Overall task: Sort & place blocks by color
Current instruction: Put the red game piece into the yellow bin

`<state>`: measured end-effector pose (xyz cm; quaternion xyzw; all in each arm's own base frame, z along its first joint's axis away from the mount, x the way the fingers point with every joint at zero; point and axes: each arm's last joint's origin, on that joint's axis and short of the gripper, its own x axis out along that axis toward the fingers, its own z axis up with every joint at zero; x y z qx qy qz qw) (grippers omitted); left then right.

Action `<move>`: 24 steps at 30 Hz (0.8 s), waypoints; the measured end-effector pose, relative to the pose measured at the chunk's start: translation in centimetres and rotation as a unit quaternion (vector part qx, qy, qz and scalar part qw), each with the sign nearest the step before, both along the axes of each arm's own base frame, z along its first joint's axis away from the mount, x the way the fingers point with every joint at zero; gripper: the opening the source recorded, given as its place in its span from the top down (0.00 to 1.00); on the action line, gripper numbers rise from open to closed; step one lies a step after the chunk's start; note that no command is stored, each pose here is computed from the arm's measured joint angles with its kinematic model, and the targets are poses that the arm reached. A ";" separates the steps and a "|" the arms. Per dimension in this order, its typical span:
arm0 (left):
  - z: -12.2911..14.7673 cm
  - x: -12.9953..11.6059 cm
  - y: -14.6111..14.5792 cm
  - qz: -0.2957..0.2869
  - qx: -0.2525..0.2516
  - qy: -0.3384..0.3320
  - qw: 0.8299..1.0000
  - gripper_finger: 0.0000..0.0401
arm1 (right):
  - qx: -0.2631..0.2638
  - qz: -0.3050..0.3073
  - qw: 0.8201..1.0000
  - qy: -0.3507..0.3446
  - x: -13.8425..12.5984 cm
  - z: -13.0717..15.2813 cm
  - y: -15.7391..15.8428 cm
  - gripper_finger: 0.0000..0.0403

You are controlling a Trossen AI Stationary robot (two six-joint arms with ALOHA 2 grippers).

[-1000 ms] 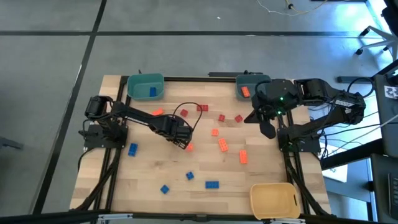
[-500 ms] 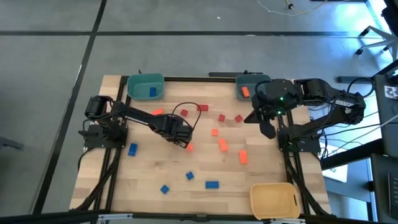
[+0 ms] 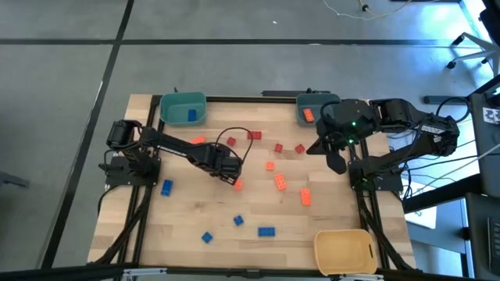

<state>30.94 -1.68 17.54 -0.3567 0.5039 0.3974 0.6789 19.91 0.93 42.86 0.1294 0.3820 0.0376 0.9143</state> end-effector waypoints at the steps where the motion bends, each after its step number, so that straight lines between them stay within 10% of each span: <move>1: 0.0 0.0 0.0 -0.007 0.001 0.001 1.000 0.44 | 0.000 0.000 1.000 0.000 0.0 0.0 0.0 0.99; 24: 0.1 0.2 -1.3 -0.039 0.016 -0.012 0.999 0.44 | -0.078 0.064 0.990 -0.101 1.0 1.2 0.0 0.99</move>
